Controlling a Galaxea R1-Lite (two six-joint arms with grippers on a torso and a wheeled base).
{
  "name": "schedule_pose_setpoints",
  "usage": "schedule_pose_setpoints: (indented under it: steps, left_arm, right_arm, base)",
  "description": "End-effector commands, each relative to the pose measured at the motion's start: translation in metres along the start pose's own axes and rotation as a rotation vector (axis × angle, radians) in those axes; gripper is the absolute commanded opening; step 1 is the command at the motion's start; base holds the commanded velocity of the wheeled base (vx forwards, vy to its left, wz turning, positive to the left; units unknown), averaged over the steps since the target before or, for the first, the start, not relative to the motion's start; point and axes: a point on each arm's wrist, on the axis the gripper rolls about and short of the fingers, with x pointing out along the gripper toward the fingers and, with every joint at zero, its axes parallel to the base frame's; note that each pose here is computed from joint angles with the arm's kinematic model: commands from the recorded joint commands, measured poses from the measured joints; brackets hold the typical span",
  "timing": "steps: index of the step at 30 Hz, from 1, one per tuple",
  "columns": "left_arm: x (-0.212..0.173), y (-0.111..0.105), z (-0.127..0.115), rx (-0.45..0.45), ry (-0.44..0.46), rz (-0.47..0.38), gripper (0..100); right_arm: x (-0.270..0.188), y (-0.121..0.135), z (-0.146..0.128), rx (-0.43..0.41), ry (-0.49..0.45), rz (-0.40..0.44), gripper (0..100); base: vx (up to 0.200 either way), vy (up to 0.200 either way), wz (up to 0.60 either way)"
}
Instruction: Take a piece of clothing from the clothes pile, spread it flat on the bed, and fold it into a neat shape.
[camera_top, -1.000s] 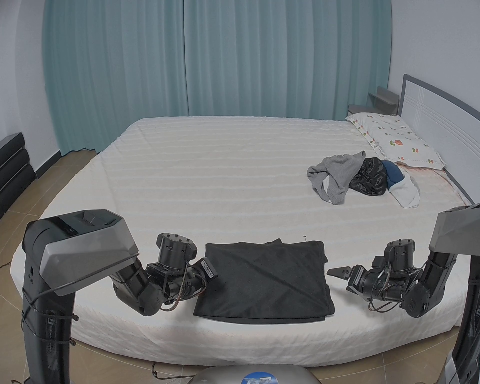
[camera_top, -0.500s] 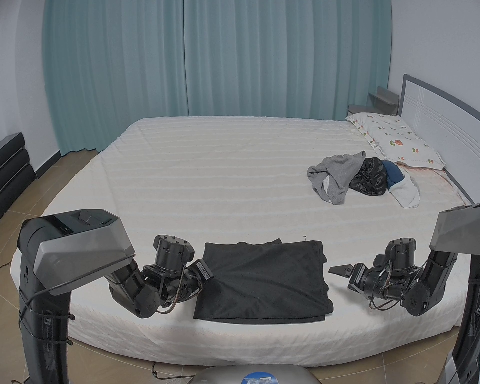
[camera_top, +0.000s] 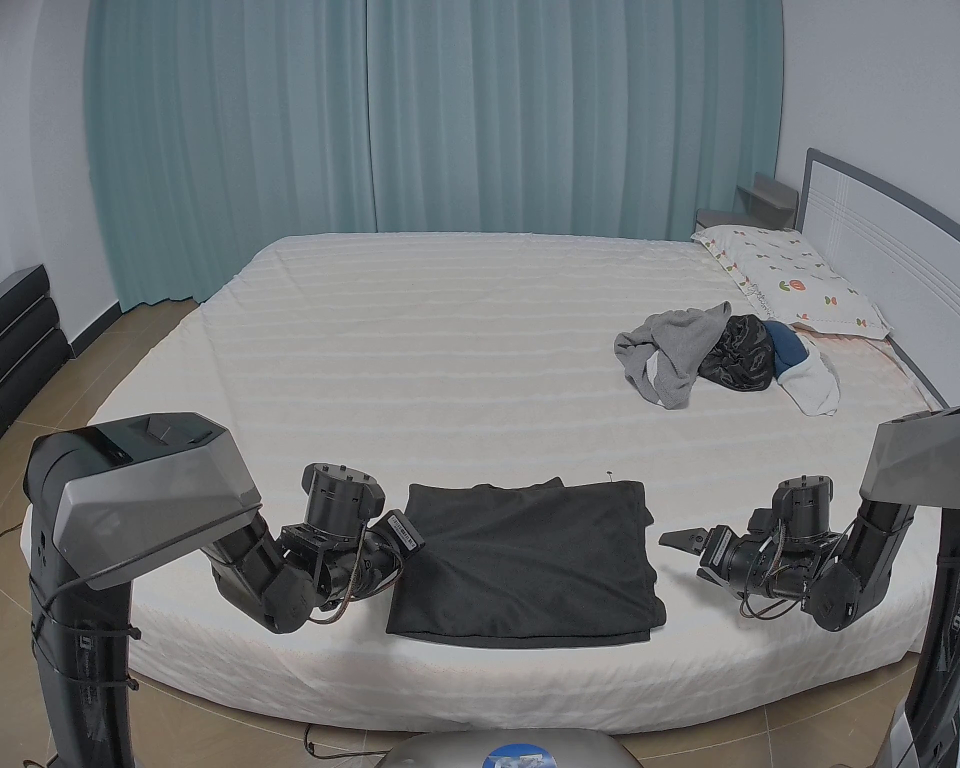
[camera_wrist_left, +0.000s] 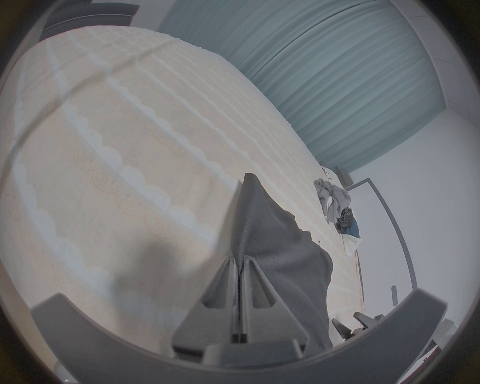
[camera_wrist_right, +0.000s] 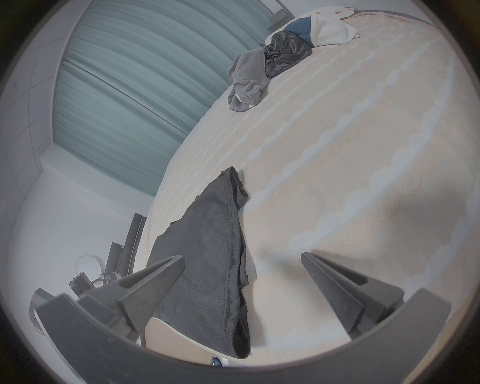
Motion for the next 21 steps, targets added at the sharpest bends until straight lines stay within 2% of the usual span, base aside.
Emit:
schedule_pose_setpoints:
  steps: [1, 7, 21]
  left_arm:
    - [-0.0011, -0.0016, 0.0012, -0.007, -0.004, -0.005, 0]
    - [-0.0019, 0.0007, 0.0039, -0.016, -0.008, 0.003, 0]
    - [-0.005, 0.0072, 0.0088, -0.042, -0.023, 0.024, 0]
  right_arm:
    - [0.0002, -0.0006, -0.0006, 0.001, 0.002, -0.002, 100]
    - [0.0016, -0.002, -0.0015, 0.001, 0.007, -0.006, 100]
    - [0.0013, -0.0017, -0.0013, 0.002, 0.006, -0.005, 100]
  base:
    - [0.0, 0.0, 0.0]
    - [0.0, 0.0, 0.0]
    - [0.0, 0.2, 0.0]
